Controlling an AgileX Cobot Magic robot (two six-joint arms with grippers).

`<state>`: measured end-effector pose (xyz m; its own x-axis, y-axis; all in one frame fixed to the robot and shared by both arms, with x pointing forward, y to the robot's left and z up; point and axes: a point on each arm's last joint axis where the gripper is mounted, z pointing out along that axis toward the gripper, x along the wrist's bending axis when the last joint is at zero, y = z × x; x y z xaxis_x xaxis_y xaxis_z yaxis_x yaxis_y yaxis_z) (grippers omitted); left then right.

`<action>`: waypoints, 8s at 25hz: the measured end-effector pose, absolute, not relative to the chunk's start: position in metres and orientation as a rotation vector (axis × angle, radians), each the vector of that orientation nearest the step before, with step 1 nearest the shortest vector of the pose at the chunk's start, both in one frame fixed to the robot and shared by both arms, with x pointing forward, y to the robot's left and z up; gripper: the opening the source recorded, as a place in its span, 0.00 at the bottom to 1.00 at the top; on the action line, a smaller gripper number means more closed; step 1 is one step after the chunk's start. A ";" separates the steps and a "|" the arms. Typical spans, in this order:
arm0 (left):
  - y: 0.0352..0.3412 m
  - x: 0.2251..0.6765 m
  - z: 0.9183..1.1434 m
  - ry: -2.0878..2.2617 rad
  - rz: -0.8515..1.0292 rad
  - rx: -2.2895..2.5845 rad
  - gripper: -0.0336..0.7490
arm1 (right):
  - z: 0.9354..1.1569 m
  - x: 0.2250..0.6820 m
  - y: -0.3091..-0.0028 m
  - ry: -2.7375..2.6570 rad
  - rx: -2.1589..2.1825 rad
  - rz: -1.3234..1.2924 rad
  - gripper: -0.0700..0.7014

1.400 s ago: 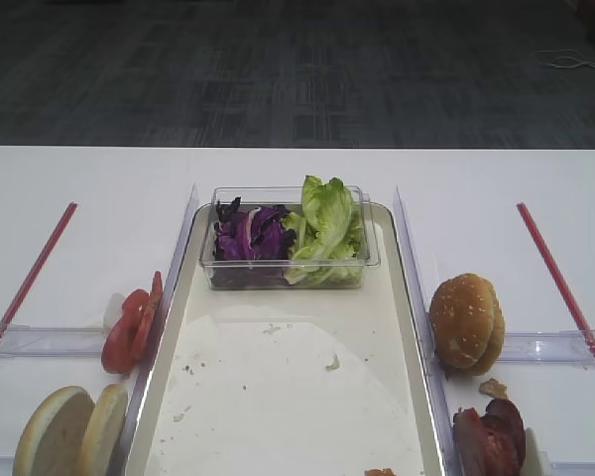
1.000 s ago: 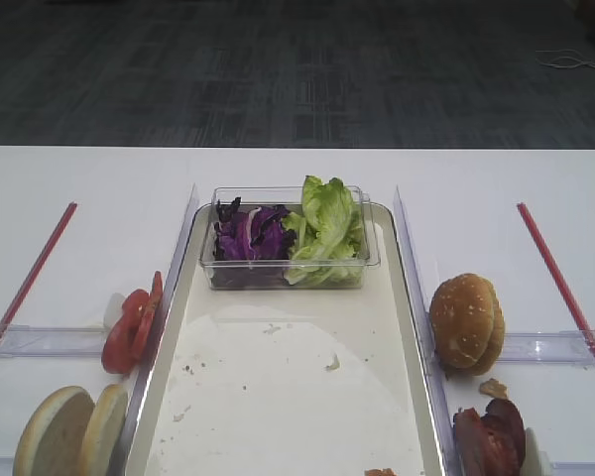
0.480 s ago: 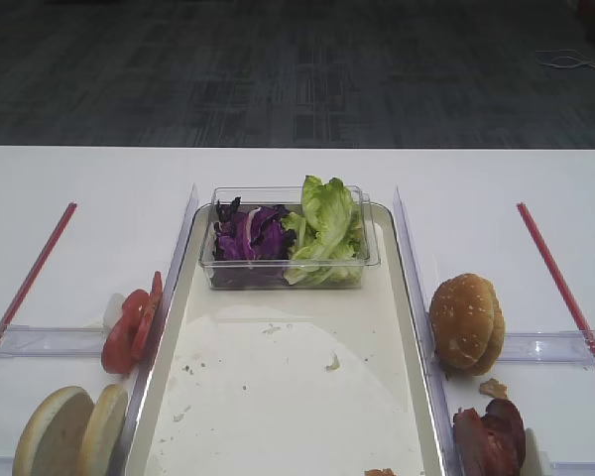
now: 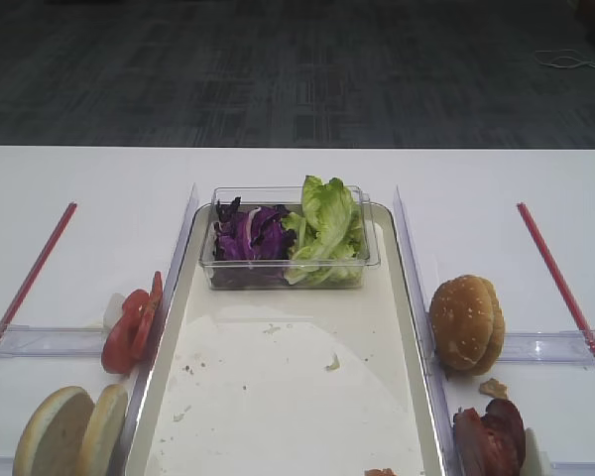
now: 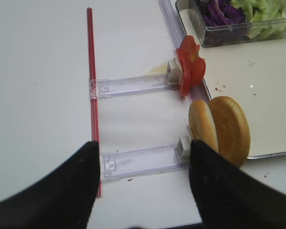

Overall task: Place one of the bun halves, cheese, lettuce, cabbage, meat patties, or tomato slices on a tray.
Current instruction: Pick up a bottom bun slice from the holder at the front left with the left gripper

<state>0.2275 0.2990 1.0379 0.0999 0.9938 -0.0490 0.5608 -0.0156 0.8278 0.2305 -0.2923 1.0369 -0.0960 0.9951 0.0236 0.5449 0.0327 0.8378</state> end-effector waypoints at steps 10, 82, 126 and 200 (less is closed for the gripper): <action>0.299 0.227 1.038 1.547 0.769 1.666 0.55 | 1.037 0.230 -0.292 1.706 1.570 0.949 0.63; 0.299 0.246 1.071 1.694 0.654 1.756 0.53 | 1.037 0.230 -0.292 1.709 1.565 0.947 0.63; 0.286 0.371 1.035 2.090 0.117 2.172 0.48 | 1.037 0.230 -0.292 1.709 1.565 0.947 0.63; 0.166 0.416 0.998 1.861 0.027 2.306 0.45 | 1.037 0.230 -0.292 1.711 1.563 0.946 0.63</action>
<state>0.4158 0.1662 0.9982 0.2172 0.9713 -0.0973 0.9680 -0.2015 0.1493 0.2305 -0.2923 1.0369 -0.0996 0.9949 0.0181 0.5443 0.0393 0.8380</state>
